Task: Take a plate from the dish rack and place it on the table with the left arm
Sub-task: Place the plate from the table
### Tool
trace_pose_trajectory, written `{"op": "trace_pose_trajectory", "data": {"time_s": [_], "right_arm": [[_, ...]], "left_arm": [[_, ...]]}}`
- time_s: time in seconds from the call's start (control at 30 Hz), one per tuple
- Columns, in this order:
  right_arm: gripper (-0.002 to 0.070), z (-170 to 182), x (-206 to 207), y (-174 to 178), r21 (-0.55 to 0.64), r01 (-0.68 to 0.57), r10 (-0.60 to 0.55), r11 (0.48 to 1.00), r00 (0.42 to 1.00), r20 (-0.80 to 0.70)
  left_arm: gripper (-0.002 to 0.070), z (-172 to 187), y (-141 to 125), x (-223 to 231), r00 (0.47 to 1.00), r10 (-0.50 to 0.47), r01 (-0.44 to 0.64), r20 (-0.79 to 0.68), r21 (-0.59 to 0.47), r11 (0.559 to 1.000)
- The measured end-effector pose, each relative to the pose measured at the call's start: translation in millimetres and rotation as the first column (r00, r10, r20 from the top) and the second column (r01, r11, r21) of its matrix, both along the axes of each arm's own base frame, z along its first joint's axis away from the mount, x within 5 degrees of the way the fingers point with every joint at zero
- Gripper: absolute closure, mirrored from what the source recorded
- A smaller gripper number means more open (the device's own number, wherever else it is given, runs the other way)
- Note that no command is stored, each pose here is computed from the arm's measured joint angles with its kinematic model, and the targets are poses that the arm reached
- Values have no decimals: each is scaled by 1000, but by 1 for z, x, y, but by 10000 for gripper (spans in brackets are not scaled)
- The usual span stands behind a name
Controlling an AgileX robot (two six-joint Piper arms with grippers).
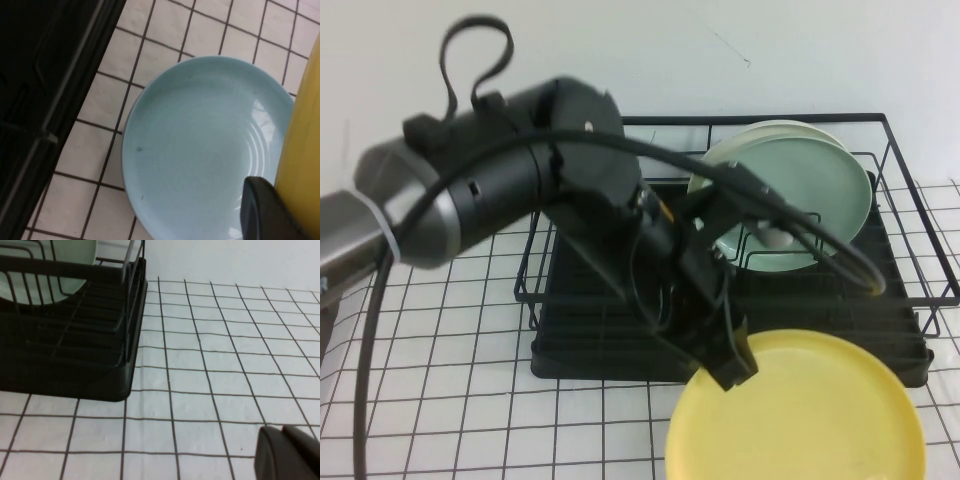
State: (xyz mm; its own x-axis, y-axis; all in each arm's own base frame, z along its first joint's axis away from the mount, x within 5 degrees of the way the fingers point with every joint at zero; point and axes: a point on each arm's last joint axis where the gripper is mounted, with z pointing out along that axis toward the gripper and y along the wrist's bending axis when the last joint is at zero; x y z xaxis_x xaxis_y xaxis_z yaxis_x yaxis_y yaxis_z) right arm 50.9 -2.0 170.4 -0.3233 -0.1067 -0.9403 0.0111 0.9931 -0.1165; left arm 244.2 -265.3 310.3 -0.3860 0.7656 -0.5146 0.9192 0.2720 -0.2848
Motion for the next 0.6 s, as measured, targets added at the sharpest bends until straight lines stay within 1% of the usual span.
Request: {"op": "trace_pose_trajectory", "data": {"time_s": [0.33,0.53,0.6], "right_arm": [[678,0,0,0,0,0,0,1000,1000,0],[678,0,0,0,0,0,0,1000,1000,0],[678,0,0,0,0,0,0,1000,1000,0]], "left_arm": [[610,-53,0,4,995,83,-81,-49,50,995],[610,-71,-6,11,992,102,-97,-71,67,993],[599,-75,-7,12,991,104,-98,-80,71,993]]}}
